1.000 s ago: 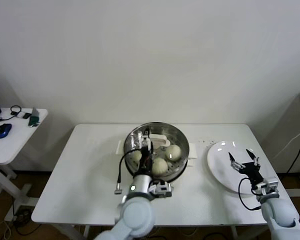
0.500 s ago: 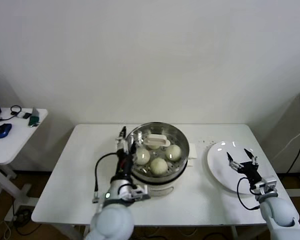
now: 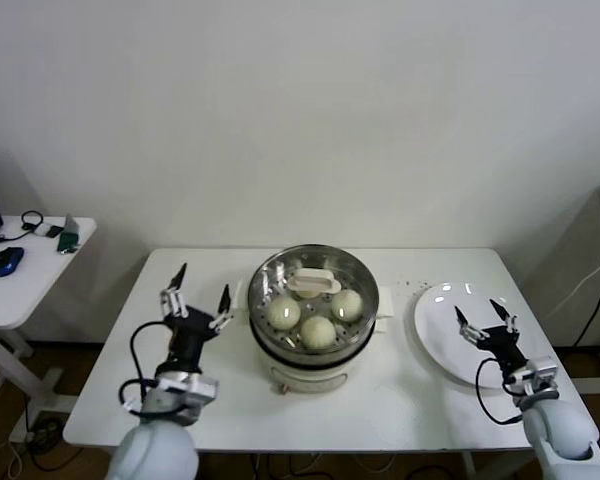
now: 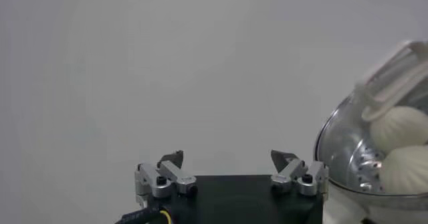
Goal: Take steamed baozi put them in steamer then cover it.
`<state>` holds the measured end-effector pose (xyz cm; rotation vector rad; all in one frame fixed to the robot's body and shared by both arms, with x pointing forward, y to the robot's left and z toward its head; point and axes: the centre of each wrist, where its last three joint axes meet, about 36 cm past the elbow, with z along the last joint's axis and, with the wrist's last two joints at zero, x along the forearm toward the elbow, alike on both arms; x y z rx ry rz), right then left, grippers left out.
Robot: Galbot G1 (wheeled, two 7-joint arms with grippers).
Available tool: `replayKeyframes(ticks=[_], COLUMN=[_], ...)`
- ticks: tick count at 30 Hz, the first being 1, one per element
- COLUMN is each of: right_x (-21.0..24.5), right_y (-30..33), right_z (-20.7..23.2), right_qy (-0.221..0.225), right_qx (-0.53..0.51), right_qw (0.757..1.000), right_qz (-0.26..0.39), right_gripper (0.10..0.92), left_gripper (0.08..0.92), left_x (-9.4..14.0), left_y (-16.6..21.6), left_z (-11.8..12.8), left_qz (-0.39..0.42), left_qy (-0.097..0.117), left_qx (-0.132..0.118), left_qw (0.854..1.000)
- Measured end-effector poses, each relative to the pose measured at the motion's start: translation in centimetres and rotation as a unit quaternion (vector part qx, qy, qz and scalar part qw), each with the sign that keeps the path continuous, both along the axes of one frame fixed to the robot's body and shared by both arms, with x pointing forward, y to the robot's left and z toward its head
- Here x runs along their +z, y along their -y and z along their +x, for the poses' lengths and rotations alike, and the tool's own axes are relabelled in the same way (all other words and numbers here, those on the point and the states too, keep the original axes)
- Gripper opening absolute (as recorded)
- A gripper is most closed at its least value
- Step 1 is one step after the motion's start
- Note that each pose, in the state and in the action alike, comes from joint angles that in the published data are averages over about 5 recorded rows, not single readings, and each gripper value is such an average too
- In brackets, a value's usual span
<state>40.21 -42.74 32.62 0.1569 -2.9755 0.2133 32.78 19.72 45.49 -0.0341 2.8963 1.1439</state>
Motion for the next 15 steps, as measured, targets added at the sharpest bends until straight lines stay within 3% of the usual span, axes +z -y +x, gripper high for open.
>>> replayKeyframes(ticks=[6, 15], right_x=[-0.1, -0.5], right_y=[-0.2, -0.8], right_z=[-0.4, -1.4], right_qy=[0.006, 0.014], right_qx=[0.003, 0.008], right_qw=[1.0, 1.0], right_qz=[0.008, 0.027], right_gripper=[0.823, 0.823], left_gripper=[0.823, 0.823], left_x=[-2.2, -5.9], left_y=[-2.7, -5.2], left_z=[-0.9, -1.8], left_qz=[-0.112, -0.217], left_qy=[0.002, 0.0], left_qx=[0.007, 0.041], left_qw=[0.994, 0.975])
